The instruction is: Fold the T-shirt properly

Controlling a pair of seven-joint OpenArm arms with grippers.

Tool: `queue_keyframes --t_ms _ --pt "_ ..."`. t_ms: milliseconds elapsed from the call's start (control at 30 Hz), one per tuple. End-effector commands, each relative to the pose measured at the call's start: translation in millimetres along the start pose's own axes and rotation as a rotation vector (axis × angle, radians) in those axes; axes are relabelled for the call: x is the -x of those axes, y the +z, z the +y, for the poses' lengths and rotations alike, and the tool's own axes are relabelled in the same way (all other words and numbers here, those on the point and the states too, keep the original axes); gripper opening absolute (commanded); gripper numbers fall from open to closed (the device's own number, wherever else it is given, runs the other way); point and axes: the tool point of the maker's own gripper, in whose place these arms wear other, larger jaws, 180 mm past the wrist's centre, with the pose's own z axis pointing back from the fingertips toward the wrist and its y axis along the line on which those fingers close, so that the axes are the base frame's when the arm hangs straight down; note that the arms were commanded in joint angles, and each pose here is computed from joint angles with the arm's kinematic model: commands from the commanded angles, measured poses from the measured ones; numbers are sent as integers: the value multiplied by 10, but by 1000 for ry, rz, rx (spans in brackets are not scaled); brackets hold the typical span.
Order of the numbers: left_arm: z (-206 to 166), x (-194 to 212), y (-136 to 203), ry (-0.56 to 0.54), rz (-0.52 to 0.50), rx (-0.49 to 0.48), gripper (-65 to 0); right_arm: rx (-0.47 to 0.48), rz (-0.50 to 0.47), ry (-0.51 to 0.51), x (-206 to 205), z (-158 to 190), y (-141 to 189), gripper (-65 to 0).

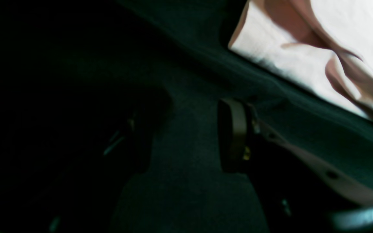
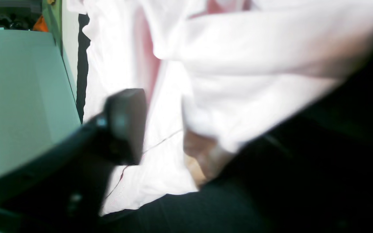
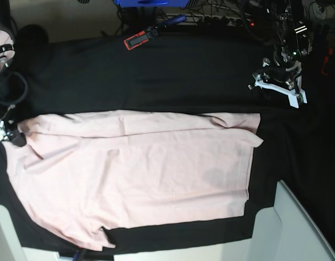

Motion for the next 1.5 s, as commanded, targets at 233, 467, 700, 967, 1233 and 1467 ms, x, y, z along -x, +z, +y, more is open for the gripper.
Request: queue_keyframes --t_ms 233,467,700,967,1233,1467 --pt "-46 -153 6 -8 -45 15 -292 -34 -41 12 -150 126 -18 -640" --pt "-189 -229 -38 116 -58 79 -124 -31 -30 16 -121 120 -24 -650" --pt "-307 -400 -120 183 -83 129 -121 -25 -21 16 -91 94 -15 -650" --pt "-493 -755 -190 200 -146 169 -123 -24 -19 17 -87 92 -15 -650" --pt "-423 -457 -572 265 -27 125 -123 -20 -17 13 -66 62 -1 -650" --pt "-650 -283 -620 219 25 163 -123 -17 -16 10 -55 43 9 -650"
